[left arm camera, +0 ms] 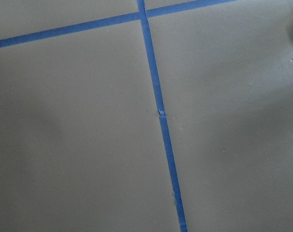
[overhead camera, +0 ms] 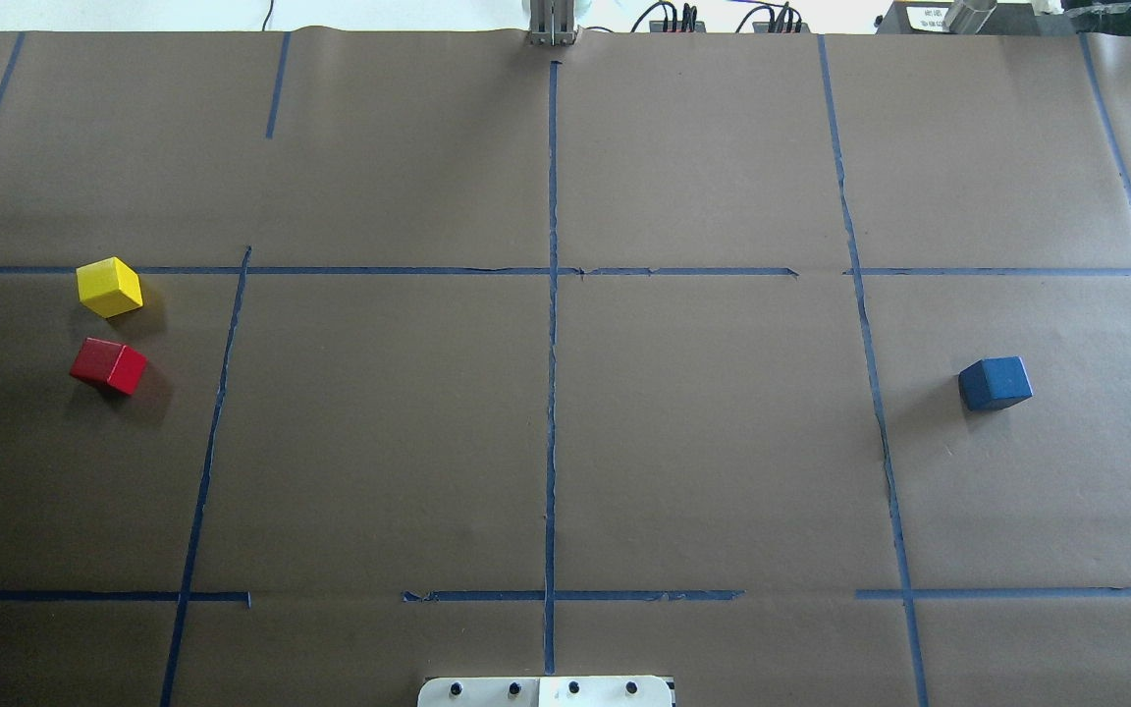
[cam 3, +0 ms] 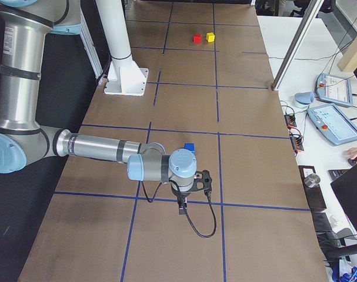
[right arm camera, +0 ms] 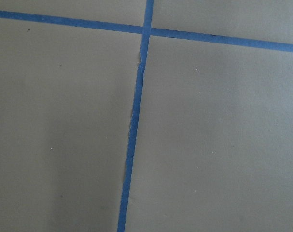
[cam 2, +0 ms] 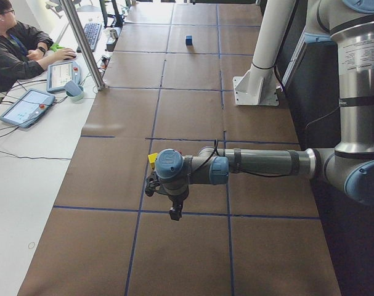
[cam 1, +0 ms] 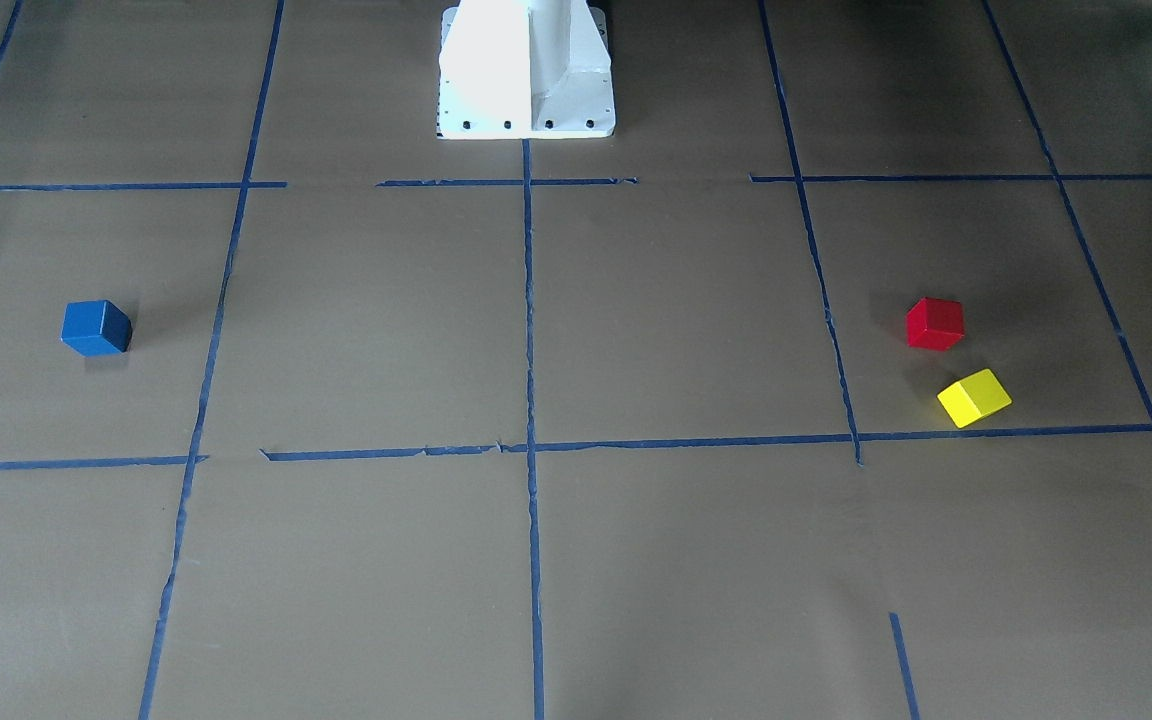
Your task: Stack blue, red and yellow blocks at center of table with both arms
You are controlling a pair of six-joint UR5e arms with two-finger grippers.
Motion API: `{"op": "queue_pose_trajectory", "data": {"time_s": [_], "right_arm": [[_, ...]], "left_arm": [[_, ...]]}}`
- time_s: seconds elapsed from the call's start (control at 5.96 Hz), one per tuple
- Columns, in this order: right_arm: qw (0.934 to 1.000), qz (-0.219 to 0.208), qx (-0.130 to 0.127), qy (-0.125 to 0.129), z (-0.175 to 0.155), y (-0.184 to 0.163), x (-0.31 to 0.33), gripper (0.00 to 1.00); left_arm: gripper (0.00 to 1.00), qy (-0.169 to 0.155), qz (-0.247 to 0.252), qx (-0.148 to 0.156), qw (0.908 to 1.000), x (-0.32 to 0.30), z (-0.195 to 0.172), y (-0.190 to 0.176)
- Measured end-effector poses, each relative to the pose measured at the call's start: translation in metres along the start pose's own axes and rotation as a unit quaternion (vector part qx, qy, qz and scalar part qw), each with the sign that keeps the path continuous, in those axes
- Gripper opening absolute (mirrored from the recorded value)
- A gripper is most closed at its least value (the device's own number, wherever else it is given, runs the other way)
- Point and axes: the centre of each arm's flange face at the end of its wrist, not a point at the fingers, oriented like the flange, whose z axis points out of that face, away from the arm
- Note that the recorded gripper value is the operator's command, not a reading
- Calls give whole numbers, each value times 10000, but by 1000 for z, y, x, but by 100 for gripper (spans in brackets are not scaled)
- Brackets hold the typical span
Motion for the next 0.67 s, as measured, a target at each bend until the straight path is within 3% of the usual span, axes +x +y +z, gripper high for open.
{"op": "queue_pose_trajectory", "data": {"time_s": [0.34,0.67], "right_arm": [[9997,-199,118,24,-6,-10,-10,100],[9964,-758,369,-22,1,-42,-70,100]], "left_arm": [[100,-13,25,1,10000,1,0,-1],[100,-3,34,4,10000,2,0,-1]]}}
